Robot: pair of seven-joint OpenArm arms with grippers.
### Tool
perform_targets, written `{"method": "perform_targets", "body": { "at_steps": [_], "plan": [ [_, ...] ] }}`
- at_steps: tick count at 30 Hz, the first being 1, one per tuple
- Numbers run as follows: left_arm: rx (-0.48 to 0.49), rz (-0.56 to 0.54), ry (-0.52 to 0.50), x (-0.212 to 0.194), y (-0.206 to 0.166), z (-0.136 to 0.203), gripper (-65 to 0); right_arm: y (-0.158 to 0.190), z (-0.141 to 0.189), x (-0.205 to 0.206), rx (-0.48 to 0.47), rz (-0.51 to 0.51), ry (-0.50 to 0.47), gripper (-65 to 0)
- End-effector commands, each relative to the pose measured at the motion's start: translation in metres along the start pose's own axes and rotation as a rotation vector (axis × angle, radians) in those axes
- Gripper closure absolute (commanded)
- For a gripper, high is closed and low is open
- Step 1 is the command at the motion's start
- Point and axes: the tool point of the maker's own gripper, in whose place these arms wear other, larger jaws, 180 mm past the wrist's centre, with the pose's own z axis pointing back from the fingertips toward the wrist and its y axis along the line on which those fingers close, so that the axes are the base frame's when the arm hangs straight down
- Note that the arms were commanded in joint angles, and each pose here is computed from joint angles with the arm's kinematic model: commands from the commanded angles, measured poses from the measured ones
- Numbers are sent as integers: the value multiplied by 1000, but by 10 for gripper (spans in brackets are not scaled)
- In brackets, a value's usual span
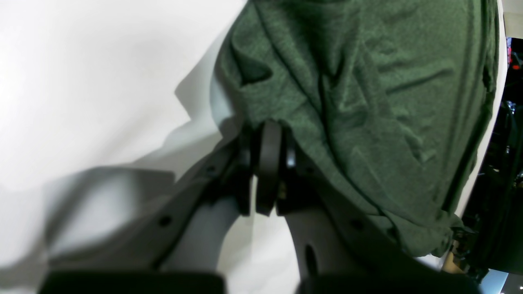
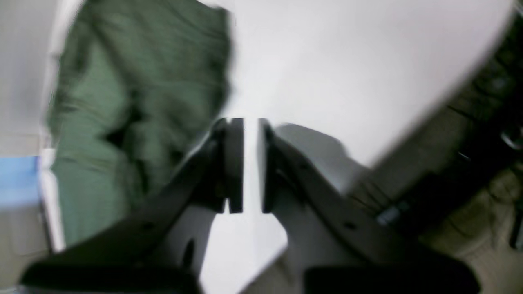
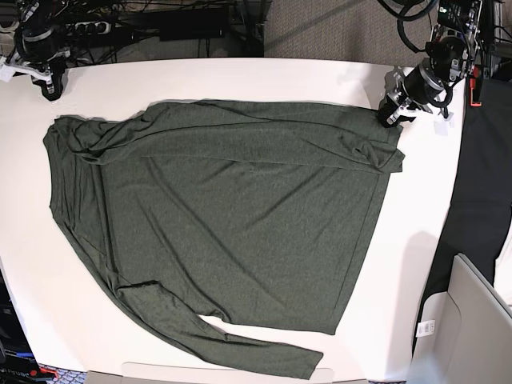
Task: Fold the T-shirt properly
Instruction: 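Lower the right gripper onto the shirt's collar corner and grasp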
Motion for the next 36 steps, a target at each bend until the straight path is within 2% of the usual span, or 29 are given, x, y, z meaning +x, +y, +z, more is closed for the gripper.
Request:
{"method": "perform_targets", "body": {
  "at_steps": [1, 6, 15, 24, 28, 32, 36],
  "plan": [
    [-18, -7, -16, 8, -6, 3, 0, 8, 0, 13, 36, 9, -36, -115],
    [-19, -6, -16, 8, -6, 2, 0, 13, -4, 14, 50, -3, -43, -173],
    [-19, -4, -15, 7, -6, 2, 0, 17, -39, -4, 84, -129, 4, -198],
    [-18, -4, -15, 7, -6, 2, 0, 37, -61, -21, 128, -145, 58, -197],
    [-18, -4, -15, 7, -6, 2, 0, 38, -64, -22, 132, -157, 63, -158],
    [-17, -5, -15, 8, -5, 2, 0, 35, -62, -23, 127, -156, 64, -7],
    [-18, -11, -19, 9, -6, 6, 0, 30, -54, -21, 118, -132, 72, -2]
  ]
}}
